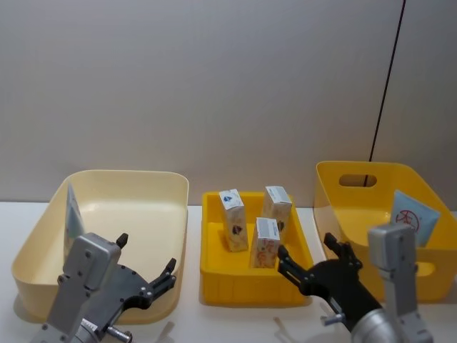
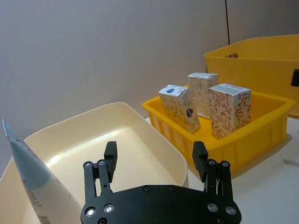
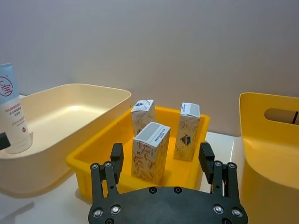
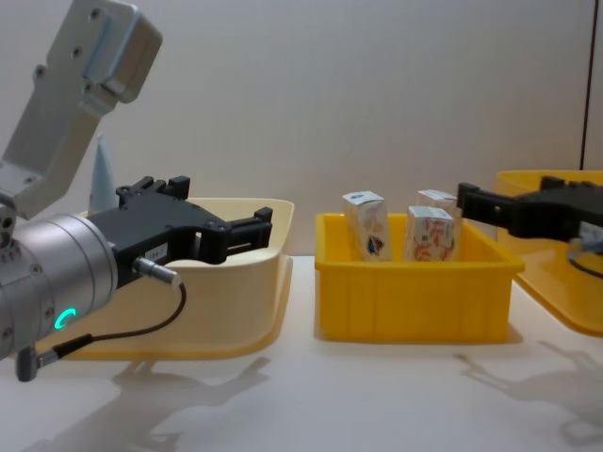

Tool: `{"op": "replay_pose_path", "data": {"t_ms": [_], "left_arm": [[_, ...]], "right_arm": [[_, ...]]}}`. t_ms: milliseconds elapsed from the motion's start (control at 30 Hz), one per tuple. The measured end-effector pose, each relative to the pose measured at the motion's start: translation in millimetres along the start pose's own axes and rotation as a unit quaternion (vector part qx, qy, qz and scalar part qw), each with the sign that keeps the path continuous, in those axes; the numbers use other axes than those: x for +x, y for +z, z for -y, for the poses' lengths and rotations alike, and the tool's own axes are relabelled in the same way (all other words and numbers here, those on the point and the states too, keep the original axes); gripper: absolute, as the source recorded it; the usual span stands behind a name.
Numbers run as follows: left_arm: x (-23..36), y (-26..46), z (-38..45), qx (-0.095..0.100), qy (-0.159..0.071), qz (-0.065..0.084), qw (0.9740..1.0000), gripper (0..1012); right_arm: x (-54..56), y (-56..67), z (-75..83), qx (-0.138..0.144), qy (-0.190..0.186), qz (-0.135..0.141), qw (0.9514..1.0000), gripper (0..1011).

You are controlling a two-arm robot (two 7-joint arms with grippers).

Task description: Bimanual collaborative sorting of washing and personal care products

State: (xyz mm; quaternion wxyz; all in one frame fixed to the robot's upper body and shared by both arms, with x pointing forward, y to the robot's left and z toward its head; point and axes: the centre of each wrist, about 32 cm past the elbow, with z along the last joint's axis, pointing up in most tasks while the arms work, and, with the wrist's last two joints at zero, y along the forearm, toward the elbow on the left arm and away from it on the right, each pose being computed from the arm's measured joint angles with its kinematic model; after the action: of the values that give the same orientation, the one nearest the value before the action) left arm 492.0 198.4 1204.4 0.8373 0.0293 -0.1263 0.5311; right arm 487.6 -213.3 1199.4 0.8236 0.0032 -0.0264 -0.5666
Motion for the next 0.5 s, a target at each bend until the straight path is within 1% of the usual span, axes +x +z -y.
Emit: {"op": "replay_pose_path", "data": {"t_ms": [133, 167, 233, 333, 400, 500], "left_arm": [[0.0, 0.0, 0.0, 0.0, 0.0, 0.0, 1.0, 1003], [0.0, 0.0, 0.0, 0.0, 0.0, 0.0, 1.0, 1003], [0.0, 0.0, 0.0, 0.0, 0.0, 0.0, 1.0, 1003], [0.0, 0.0, 0.0, 0.0, 0.0, 0.0, 1.0, 1004], [0.0, 0.0, 0.0, 0.0, 0.0, 0.0, 1.0, 1004], [0.0, 0.0, 0.0, 0.0, 0.0, 0.0, 1.0, 1003]], "right_arm": [[-1.9, 1.1, -9.5, -0.003, -0.002, 0.0, 1.0, 1001], [-3.2, 2.8, -14.4, -0.003, -0.003, 0.0, 1.0, 1001], [-5.0, 2.3, -21.6, -0.008, -0.005, -0.001, 1.0, 1001], [-6.7, 3.1, -27.8, -0.01, -0.007, -0.001, 0.9999, 1001], [-9.0, 3.5, -36.7, -0.014, -0.01, -0.004, 0.9998, 1001], [-10.6, 2.7, -42.9, -0.019, -0.013, -0.006, 0.9997, 1001]]}}
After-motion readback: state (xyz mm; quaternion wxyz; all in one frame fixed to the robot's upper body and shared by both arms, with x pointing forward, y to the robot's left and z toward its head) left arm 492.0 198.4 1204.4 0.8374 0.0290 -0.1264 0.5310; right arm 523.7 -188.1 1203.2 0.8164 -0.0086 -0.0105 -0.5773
